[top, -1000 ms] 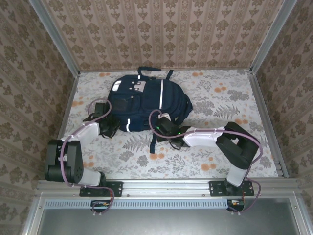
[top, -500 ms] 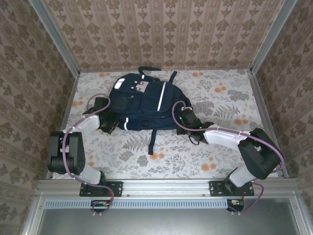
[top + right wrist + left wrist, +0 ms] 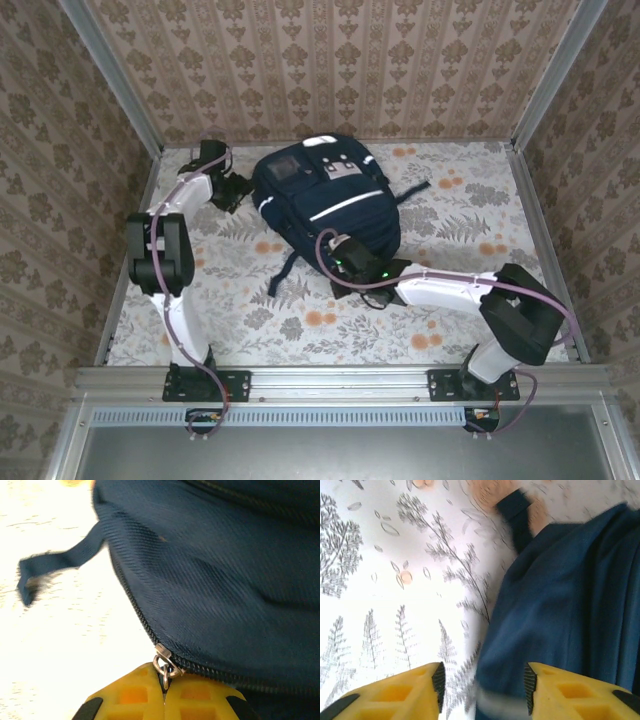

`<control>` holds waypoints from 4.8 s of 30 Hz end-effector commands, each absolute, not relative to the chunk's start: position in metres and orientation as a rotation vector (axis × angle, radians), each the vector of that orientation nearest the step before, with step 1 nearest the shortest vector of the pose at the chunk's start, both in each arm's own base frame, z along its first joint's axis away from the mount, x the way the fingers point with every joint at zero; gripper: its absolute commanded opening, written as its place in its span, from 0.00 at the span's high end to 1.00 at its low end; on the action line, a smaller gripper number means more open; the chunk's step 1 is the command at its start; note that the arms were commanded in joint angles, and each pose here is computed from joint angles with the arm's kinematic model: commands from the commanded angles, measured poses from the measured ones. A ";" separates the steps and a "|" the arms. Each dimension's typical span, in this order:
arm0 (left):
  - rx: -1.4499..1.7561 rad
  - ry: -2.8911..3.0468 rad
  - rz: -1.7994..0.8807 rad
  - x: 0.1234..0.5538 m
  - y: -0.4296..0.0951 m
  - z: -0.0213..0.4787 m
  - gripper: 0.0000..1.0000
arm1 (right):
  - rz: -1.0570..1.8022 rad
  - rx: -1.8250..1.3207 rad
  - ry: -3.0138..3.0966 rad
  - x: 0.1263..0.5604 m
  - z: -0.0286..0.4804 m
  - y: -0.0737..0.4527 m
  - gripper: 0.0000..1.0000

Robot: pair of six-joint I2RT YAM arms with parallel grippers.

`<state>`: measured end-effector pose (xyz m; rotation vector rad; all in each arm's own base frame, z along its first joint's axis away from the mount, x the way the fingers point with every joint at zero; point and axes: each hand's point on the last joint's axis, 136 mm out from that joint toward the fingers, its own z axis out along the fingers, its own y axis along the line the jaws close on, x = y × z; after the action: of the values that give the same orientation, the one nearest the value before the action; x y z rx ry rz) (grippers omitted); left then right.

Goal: Pack the student bag

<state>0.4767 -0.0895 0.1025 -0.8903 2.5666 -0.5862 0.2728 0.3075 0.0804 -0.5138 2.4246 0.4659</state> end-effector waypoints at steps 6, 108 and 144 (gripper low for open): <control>-1.001 2.583 -0.798 0.347 -0.106 0.119 0.46 | 0.782 -0.443 2.372 0.285 0.117 0.381 1.00; -0.838 2.595 -0.723 0.268 -0.176 0.074 0.90 | 0.706 -0.382 2.583 0.243 0.089 0.310 1.00; -0.926 2.596 -0.809 0.265 -0.164 0.078 0.46 | 0.920 -0.410 2.612 0.256 0.080 0.393 1.00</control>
<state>0.2477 -0.1626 0.0740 -0.9040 2.6515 -0.8207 0.2537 0.3751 0.0690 -0.4050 2.6554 0.8422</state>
